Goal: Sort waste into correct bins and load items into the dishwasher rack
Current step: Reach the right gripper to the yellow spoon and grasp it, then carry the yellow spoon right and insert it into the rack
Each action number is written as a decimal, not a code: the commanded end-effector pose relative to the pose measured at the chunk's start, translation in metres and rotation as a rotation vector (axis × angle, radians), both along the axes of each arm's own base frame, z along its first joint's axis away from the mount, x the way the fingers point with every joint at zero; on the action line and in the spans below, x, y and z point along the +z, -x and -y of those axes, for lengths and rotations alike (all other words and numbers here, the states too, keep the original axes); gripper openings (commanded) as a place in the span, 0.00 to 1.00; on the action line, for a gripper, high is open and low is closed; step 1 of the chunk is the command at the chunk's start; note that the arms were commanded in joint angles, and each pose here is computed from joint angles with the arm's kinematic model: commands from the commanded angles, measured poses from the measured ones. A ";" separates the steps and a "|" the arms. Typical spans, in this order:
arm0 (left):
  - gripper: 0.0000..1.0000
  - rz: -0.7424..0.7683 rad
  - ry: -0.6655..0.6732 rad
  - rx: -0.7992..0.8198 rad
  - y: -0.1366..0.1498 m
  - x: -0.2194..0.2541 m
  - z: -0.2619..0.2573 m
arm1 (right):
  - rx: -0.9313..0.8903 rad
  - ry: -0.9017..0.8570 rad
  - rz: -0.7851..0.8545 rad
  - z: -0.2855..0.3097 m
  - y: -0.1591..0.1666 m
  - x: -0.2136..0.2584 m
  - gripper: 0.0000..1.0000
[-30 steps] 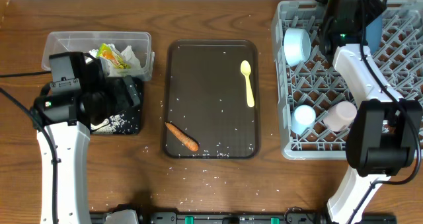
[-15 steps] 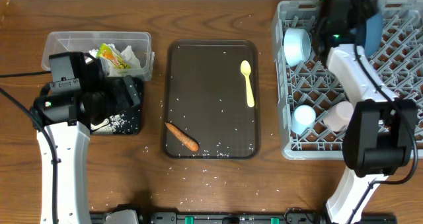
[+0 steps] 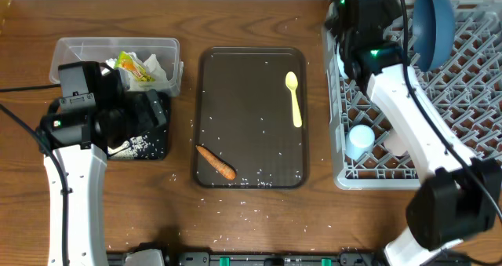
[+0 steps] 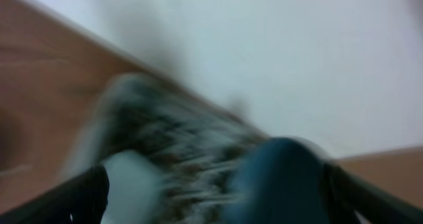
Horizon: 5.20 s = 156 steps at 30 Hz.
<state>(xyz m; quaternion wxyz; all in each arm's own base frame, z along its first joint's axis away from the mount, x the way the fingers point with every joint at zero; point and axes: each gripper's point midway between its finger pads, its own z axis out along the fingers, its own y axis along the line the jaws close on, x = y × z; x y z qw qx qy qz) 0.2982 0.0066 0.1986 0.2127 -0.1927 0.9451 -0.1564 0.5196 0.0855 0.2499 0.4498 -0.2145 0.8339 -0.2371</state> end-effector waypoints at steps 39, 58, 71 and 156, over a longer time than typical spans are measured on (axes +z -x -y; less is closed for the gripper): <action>0.93 -0.001 -0.014 0.005 -0.001 0.000 -0.004 | -0.265 -0.584 -0.751 -0.119 0.097 -0.257 0.39; 0.93 -0.001 -0.014 0.005 -0.001 0.000 -0.004 | -0.254 -0.592 -0.750 -0.121 0.096 -0.254 0.01; 0.93 -0.001 -0.014 0.005 -0.001 0.000 -0.004 | -0.319 -0.612 -0.811 -0.125 0.113 -0.266 0.01; 0.93 -0.001 -0.014 0.005 -0.001 0.000 -0.004 | 0.060 -0.595 -0.144 0.047 0.122 0.044 0.83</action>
